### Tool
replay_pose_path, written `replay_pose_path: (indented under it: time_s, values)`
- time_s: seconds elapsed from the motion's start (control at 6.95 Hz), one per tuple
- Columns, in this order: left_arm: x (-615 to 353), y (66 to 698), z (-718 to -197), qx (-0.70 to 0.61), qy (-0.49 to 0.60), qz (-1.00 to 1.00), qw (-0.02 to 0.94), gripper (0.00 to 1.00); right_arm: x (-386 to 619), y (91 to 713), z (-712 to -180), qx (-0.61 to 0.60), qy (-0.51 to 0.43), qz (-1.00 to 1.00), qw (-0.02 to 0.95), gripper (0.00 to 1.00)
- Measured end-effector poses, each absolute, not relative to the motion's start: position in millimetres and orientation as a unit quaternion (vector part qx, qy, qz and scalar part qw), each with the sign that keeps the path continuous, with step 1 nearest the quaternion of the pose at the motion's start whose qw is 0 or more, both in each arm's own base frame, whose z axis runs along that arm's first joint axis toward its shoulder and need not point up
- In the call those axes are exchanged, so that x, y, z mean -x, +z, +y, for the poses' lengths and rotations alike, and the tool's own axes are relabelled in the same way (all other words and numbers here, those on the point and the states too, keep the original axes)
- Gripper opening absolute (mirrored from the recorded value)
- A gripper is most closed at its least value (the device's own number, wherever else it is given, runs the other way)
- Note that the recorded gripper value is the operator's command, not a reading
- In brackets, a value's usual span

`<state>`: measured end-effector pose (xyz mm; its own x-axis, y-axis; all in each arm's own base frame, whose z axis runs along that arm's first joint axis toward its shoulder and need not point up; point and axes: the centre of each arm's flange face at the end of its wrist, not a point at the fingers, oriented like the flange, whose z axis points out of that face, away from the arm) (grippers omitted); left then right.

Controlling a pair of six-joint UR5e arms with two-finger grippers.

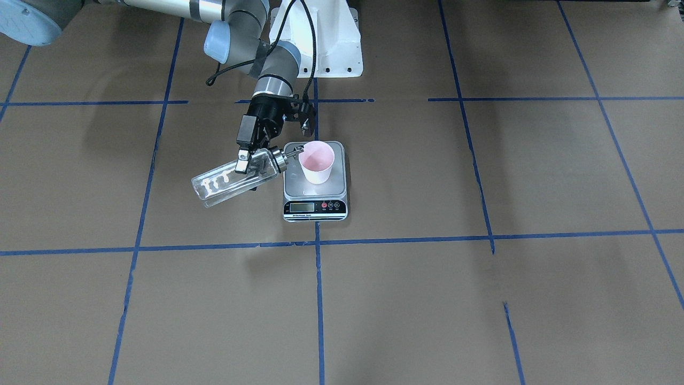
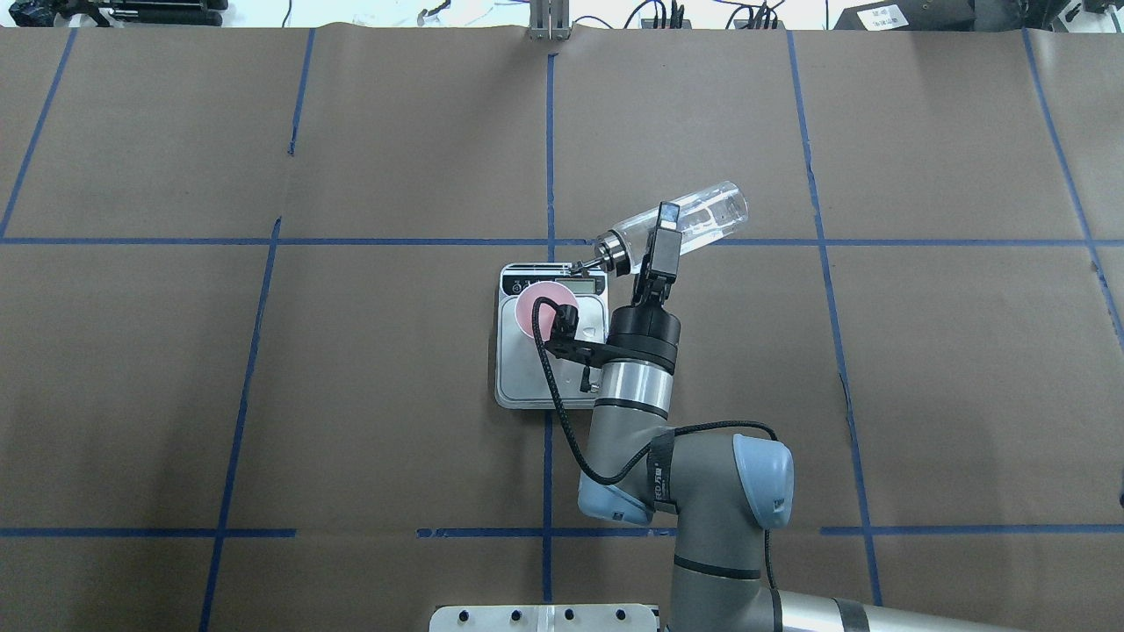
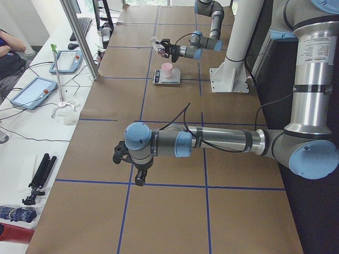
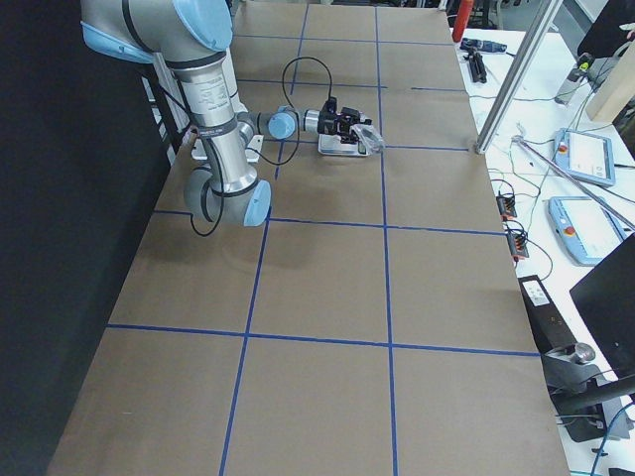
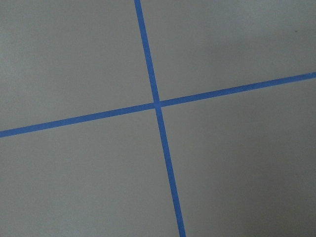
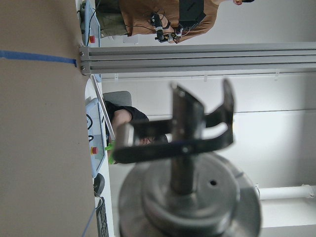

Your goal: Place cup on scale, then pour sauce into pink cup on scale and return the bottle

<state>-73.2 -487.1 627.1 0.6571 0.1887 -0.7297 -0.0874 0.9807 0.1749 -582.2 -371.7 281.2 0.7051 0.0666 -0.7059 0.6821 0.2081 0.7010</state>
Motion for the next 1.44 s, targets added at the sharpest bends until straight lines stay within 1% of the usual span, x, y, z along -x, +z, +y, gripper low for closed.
replay_pose_path:
  time_s: [1.44]
  values:
    - [72.6, 633.5, -486.5, -0.056, 0.073, 0.412, 0.907, 1.0, 577.5, 279.5, -372.0, -0.608, -0.209, 0.346, 0.684, 0.0]
